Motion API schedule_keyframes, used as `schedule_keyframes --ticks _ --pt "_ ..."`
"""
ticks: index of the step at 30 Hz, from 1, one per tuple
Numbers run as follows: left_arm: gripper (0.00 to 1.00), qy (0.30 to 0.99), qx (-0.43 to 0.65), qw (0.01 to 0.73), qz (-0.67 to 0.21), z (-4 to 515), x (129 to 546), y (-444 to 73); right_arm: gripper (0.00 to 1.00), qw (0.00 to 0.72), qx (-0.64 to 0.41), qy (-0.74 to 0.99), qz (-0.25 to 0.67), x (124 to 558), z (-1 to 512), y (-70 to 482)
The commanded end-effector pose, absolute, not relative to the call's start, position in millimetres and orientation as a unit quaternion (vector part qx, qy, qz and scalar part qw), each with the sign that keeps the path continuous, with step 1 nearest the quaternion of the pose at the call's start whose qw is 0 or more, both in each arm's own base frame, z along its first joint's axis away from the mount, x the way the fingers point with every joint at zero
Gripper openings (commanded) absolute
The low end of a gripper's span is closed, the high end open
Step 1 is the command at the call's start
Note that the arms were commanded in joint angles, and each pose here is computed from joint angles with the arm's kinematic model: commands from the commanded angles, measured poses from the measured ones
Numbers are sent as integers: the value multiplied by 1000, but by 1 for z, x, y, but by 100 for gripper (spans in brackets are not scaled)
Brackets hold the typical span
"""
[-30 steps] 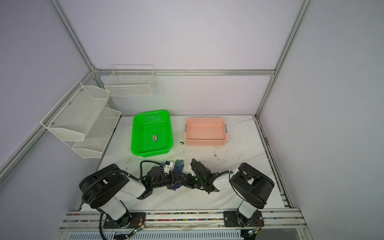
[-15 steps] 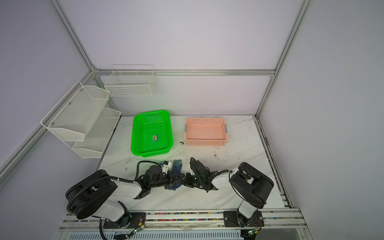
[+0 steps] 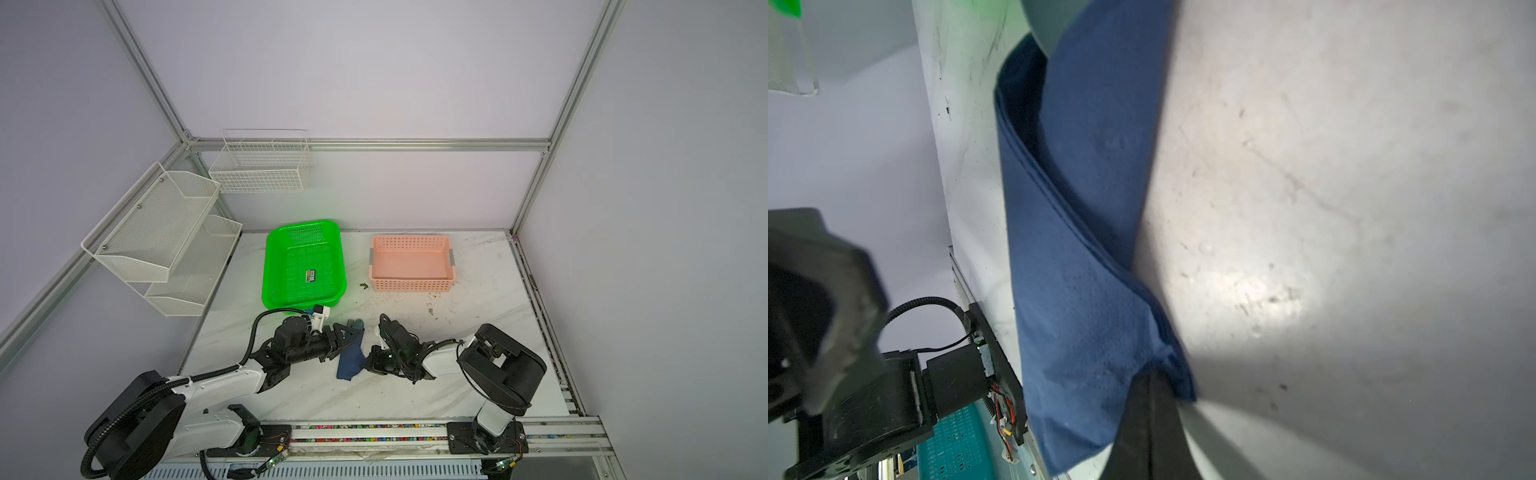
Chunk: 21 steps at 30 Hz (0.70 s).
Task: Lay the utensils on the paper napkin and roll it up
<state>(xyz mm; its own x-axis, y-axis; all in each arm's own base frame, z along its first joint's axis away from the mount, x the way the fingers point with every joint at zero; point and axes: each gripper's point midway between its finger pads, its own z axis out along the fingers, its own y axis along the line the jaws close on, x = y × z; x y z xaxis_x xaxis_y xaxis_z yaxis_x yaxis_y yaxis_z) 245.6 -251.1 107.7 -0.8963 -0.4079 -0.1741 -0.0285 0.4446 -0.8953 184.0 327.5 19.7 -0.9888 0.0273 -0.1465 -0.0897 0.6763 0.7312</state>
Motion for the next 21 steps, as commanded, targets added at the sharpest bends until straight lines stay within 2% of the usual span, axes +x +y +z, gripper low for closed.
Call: schedule_keyframes --ticks 1,8,21 --pt "64 810 -78 212 -542 146 265 -270 0 27 6 958 285 161 -35 283" --pt "65 807 -49 212 -549 155 275 -284 0 24 0 959 283 161 -36 286" --pt "65 836 -58 164 -521 98 285 -283 0 27 1 963 269 160 -36 279"
